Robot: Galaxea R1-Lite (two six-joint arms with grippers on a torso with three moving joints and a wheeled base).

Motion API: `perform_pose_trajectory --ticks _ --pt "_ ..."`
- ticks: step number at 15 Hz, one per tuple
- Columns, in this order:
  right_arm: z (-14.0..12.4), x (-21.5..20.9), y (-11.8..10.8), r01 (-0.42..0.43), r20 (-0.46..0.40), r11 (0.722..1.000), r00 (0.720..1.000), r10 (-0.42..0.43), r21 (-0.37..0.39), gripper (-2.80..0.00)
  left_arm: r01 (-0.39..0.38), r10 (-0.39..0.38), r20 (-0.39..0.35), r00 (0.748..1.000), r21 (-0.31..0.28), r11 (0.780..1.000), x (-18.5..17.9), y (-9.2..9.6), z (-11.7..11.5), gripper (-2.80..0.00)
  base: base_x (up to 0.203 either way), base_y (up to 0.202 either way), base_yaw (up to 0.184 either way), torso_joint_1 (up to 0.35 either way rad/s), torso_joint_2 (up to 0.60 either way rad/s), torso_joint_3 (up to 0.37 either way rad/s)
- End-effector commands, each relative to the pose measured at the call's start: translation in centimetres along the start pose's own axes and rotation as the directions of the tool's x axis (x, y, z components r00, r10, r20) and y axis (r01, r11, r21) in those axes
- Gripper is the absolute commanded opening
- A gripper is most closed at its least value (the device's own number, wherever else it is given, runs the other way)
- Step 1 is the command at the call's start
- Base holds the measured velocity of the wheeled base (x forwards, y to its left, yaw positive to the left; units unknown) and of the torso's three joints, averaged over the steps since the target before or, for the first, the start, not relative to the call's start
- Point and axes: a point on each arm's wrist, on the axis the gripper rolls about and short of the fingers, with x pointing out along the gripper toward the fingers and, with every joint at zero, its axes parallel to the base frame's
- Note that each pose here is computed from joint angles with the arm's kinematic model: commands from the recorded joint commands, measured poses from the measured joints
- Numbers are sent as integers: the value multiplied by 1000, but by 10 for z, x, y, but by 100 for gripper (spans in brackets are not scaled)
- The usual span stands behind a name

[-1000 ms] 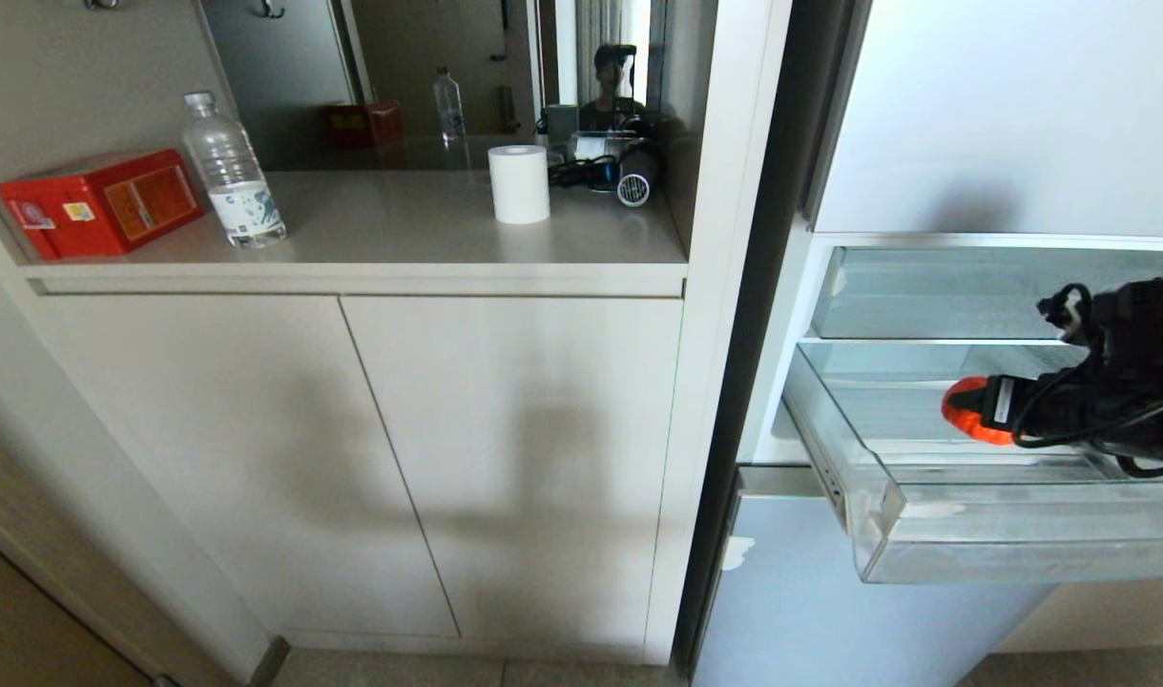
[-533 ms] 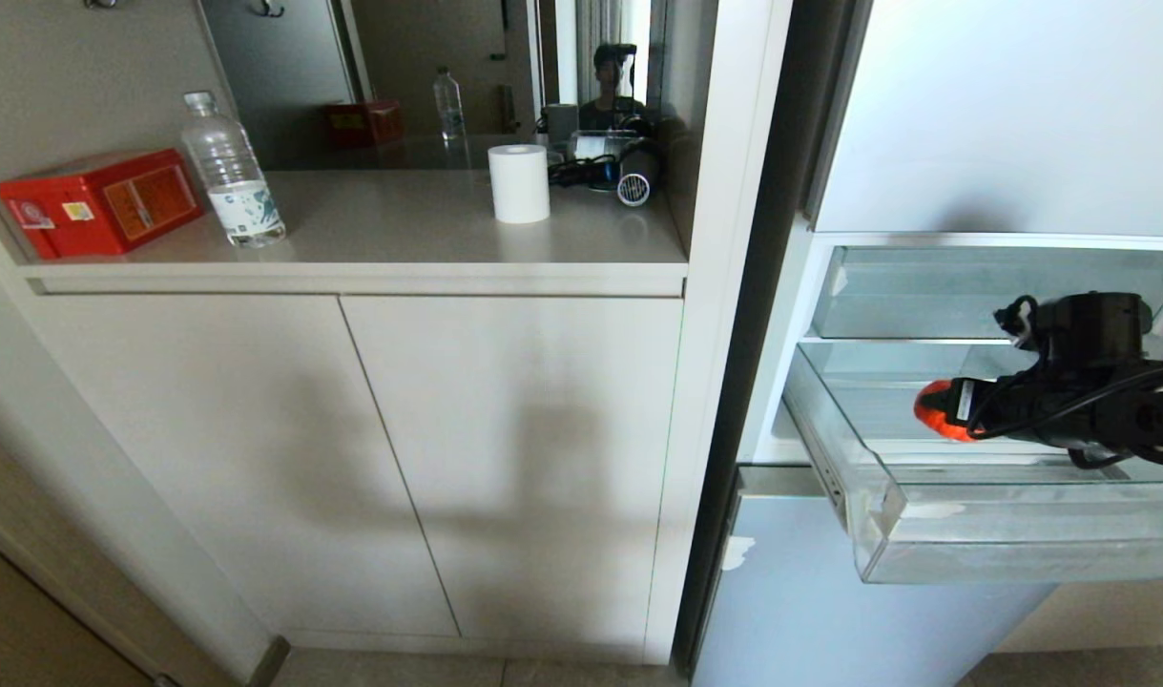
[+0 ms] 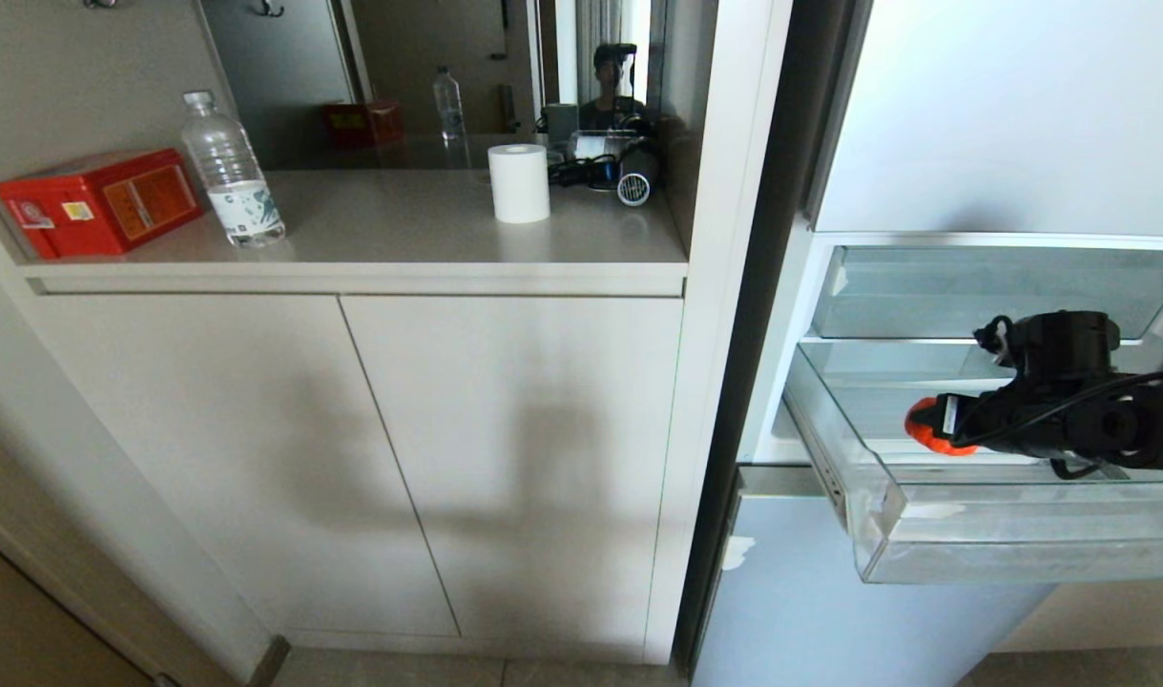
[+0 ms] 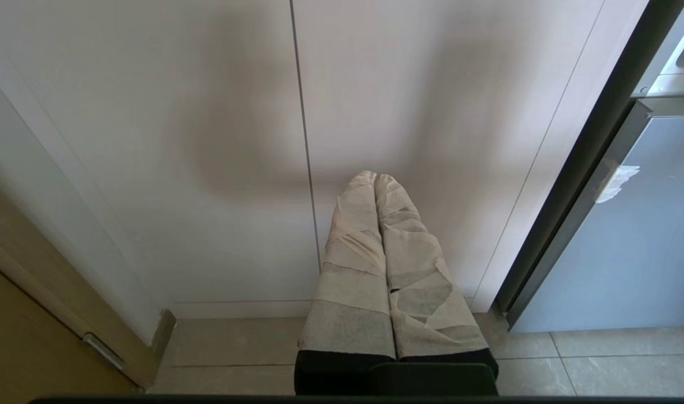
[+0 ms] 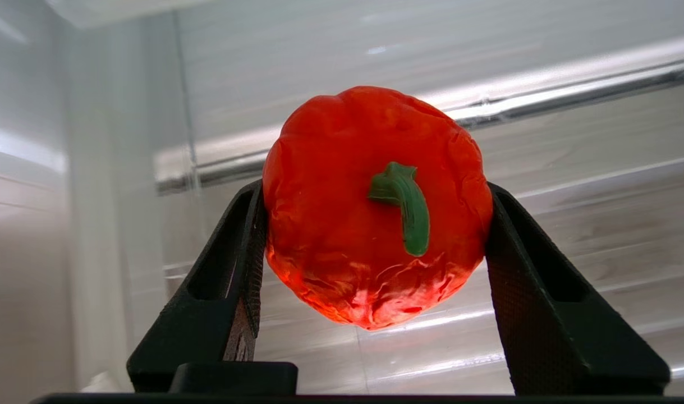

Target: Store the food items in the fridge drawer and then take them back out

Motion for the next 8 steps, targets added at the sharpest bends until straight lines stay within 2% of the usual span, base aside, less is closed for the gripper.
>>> perform_pose_trajectory --ticks 1,4,5,8 --pt "-3 5 -2 6 -11 1000 1000 -6 1 -280 0 0 -1 1000 0 1000 0 0 0 -280 0 0 0 0 0 0" --pt "-3 5 -5 12 -10 1000 1000 -12 -11 -280 0 0 -2 1000 0 1000 0 0 0 -280 0 0 0 0 0 0" --pt "-2 5 -8 18 -10 1000 1000 -18 -19 -1 0 0 -2 1000 0 1000 0 0 0 -280 0 0 0 0 0 0" --pt "1 9 -11 24 -2 1000 1000 -24 -13 0 0 0 -1 1000 -1 1000 0 0 0 -280 0 0 0 0 0 0"
